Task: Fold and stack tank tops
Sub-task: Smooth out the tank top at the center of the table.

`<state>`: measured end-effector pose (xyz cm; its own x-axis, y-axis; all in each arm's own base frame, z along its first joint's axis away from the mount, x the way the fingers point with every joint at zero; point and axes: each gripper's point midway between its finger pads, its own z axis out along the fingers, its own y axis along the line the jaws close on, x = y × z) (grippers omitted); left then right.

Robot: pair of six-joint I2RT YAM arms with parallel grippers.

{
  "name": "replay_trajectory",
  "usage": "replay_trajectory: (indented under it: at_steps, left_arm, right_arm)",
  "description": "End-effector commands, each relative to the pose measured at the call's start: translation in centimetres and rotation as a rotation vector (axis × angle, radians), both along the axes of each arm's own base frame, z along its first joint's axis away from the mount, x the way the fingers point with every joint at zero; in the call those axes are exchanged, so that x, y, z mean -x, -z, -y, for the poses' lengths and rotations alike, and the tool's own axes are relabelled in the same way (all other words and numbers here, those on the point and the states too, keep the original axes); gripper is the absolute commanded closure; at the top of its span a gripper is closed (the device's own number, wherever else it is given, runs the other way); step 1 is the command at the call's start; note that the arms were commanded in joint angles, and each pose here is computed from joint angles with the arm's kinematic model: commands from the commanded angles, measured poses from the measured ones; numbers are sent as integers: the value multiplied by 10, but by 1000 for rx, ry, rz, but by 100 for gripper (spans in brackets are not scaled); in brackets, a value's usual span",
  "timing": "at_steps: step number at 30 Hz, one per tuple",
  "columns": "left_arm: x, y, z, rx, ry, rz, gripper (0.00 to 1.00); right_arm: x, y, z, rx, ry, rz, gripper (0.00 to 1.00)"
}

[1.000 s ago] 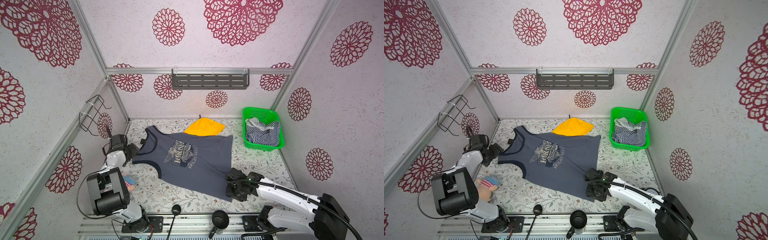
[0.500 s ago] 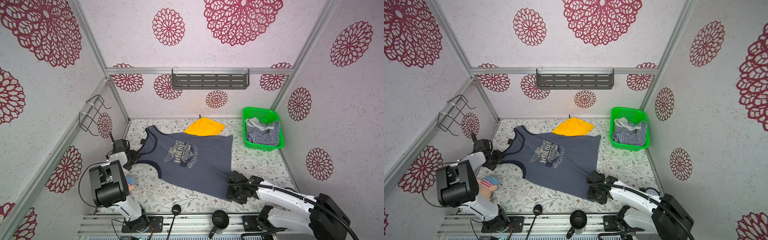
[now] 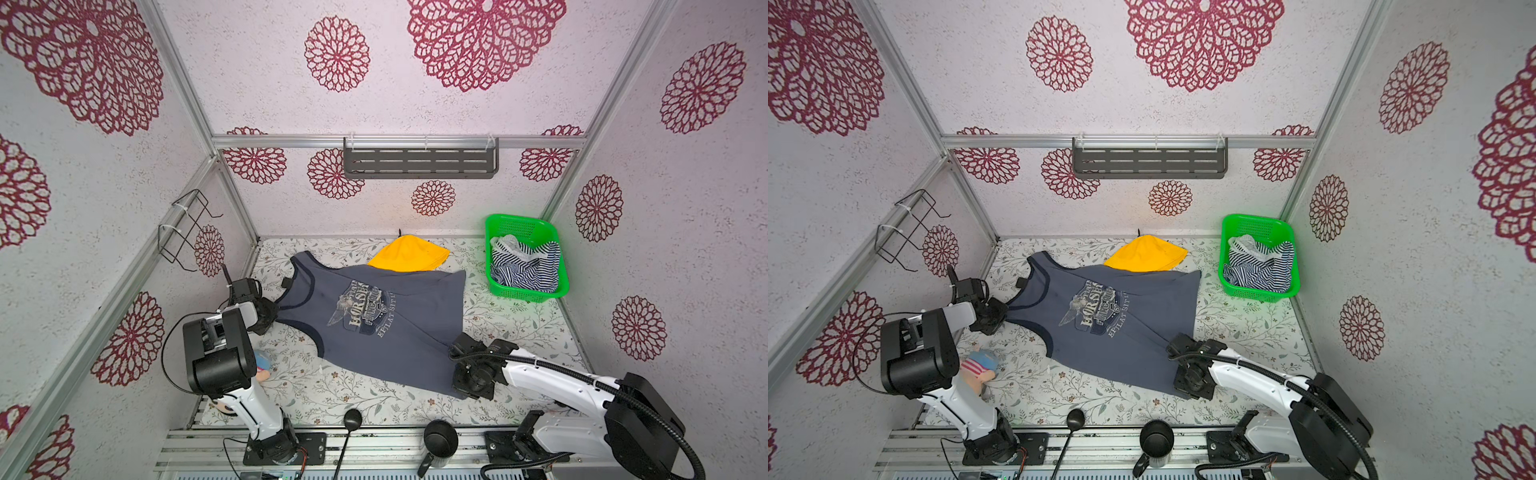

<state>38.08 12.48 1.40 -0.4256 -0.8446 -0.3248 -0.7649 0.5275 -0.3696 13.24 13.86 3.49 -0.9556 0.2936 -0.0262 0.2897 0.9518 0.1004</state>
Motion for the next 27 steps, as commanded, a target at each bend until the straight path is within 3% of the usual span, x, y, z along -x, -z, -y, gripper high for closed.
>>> replay_trajectory:
  at_steps: [1,5,8,11,14,15,17,20,24,27]
  left_arm:
    - [29,1,14,30,-6,-39,100]
    - [58,-15,18,6,-44,-22,100]
    - [73,-21,16,-31,-57,-27,100]
    - [69,-20,15,-25,-26,-58,98]
    - [61,-33,18,-39,8,-55,27]
    - [61,-44,18,-78,15,-55,13]
    - [63,-72,23,-164,42,-51,1]
    - [70,-98,63,-162,137,-46,4]
    - [110,-90,149,-71,339,-118,25]
    - [153,-82,176,-94,415,-212,43]
  right_arm:
    - [21,-18,51,153,-8,-68,100]
    - [11,-47,72,127,41,-40,100]
    - [8,-42,70,111,8,-64,100]
    - [-4,-36,51,36,-27,-53,100]
    - [-19,-41,37,-7,-63,-30,100]
    - [-21,-43,36,-6,-72,-25,100]
    - [-25,-44,36,3,-83,-18,100]
    - [-28,-39,34,-2,-95,-23,100]
    - [-36,-36,33,-6,-103,-14,100]
    - [-47,-34,32,-11,-121,-9,100]
